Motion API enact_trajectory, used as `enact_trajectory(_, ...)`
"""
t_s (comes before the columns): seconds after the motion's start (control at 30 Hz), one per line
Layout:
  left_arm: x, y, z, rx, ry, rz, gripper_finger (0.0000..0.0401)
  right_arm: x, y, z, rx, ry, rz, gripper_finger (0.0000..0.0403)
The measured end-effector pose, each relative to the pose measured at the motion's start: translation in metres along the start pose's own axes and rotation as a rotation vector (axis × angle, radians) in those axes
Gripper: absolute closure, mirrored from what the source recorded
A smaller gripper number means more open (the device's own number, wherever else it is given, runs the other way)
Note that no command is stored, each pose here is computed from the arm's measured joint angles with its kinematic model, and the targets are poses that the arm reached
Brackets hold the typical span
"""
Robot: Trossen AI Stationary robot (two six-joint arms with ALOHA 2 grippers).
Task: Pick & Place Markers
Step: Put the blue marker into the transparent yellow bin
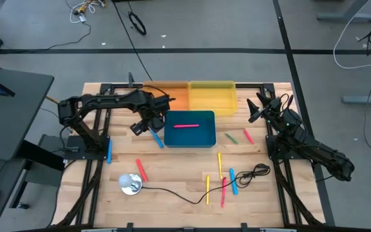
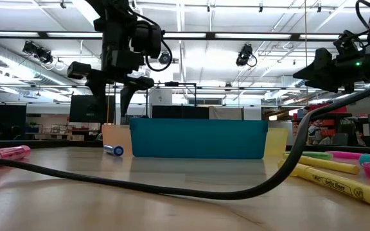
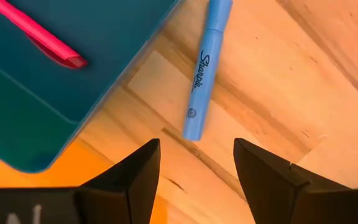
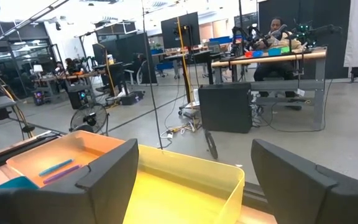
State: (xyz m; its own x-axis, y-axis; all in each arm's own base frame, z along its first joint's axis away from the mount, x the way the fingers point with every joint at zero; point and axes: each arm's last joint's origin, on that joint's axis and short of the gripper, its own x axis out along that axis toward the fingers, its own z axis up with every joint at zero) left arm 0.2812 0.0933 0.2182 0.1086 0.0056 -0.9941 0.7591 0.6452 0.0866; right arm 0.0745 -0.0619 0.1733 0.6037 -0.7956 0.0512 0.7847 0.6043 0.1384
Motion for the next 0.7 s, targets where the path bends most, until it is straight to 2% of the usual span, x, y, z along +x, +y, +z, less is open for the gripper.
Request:
enact_trajectory(0.43, 0.007, 0.005, 0.003, 0.002, -0.032, 0.003, 0.019, 0.0, 0.0, 0.0, 0.0, -0.001, 0.0, 0.0089)
enact_trajectory(0.57, 0.018, 0.004, 0.002, 0.004, -0.047, 0.029, 0.019, 0.0, 0.0, 0.0, 0.0, 0.0, 0.0, 0.0089)
enact_trajectory(0.7, 0.03, -0.004, -0.001, 0.005, -0.035, -0.002, 0.019, 0.0, 0.0, 0.0, 0.0, 0.0, 0.0, 0.0089)
